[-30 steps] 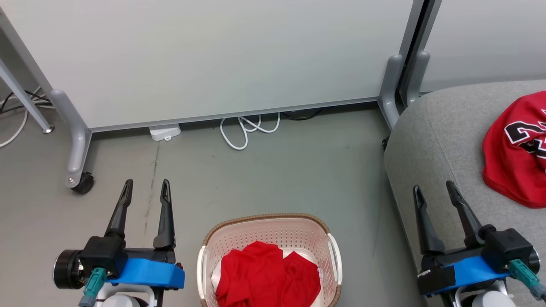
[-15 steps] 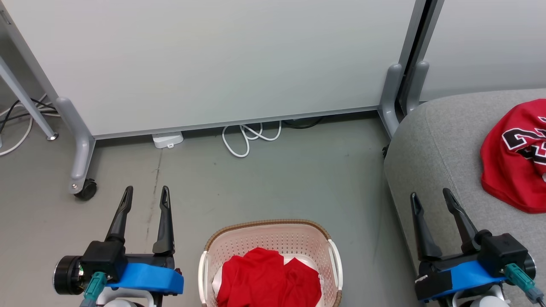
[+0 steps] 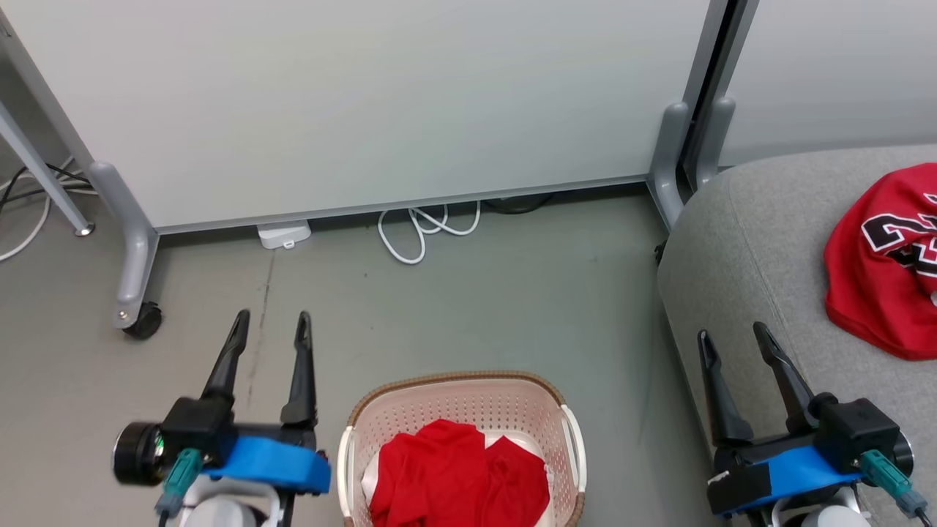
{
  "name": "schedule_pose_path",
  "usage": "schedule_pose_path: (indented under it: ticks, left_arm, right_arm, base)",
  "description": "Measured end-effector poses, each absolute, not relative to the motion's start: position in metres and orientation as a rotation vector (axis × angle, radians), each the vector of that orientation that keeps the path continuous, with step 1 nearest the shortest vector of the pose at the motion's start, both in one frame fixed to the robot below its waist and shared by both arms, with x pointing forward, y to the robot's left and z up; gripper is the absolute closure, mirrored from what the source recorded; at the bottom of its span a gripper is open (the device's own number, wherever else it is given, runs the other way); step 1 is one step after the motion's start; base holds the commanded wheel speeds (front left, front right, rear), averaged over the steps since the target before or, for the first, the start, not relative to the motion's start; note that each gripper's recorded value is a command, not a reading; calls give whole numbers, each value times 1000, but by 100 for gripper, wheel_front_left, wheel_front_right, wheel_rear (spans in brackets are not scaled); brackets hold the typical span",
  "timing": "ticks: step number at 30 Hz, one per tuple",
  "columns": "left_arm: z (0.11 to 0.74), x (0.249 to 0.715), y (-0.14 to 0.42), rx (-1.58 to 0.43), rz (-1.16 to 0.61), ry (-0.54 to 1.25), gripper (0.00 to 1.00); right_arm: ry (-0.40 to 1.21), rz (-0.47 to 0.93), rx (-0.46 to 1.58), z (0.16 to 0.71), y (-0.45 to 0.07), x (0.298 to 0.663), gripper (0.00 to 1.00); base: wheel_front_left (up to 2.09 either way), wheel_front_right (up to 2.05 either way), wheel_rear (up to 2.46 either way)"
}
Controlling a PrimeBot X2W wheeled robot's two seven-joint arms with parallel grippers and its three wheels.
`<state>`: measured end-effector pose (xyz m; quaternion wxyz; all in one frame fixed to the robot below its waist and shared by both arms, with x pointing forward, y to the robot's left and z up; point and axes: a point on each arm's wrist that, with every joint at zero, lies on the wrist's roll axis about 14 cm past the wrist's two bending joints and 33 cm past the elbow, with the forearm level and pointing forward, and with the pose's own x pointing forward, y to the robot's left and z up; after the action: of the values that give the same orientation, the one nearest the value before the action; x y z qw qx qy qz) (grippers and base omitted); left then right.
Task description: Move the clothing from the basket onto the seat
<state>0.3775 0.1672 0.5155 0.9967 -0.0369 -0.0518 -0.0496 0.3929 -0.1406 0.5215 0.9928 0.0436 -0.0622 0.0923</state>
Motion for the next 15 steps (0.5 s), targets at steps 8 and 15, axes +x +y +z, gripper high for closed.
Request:
schedule_pose_path:
  ticks: [8,15]
  left_arm:
    - [492,414,116,-45,-290,-13,0]
    - [447,449,75,55,-481,118,0]
  right_arm:
    - [-145,176,76,527,-146,411,0]
    - [-173,144,60,532,-159,441,0]
  base:
    - [0,0,0]
    - [0,0,0]
